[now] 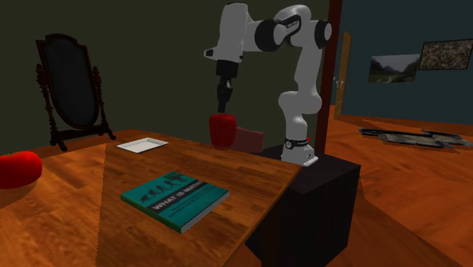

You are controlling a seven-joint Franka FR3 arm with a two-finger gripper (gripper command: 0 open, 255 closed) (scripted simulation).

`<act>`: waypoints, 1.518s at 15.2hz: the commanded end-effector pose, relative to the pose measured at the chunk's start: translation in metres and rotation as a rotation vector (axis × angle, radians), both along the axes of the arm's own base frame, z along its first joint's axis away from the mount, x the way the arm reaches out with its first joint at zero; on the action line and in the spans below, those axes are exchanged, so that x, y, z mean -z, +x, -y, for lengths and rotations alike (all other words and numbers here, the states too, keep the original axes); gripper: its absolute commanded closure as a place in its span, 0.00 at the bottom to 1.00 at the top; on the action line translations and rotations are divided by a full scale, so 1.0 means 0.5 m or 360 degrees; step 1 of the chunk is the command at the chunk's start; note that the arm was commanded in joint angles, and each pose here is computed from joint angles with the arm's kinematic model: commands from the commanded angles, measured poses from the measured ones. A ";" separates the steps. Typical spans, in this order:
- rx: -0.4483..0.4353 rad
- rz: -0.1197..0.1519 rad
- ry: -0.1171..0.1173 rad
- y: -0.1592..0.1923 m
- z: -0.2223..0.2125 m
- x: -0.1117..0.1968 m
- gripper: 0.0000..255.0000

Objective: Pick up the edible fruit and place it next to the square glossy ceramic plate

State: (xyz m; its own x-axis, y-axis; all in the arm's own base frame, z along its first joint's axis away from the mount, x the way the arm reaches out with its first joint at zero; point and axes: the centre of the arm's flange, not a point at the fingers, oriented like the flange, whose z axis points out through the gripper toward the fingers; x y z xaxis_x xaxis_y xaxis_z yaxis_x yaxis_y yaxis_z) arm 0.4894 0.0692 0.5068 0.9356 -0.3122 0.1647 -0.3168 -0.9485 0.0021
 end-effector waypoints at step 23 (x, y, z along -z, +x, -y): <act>0.0000 0.0000 0.0000 0.059 0.087 -0.209 1.00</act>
State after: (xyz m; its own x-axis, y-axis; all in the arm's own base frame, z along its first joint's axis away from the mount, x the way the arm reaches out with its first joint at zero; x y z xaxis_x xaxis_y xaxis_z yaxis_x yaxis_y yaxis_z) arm 0.5126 0.0375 0.6099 0.9356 -0.3127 0.1640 -0.3173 -0.9483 0.0020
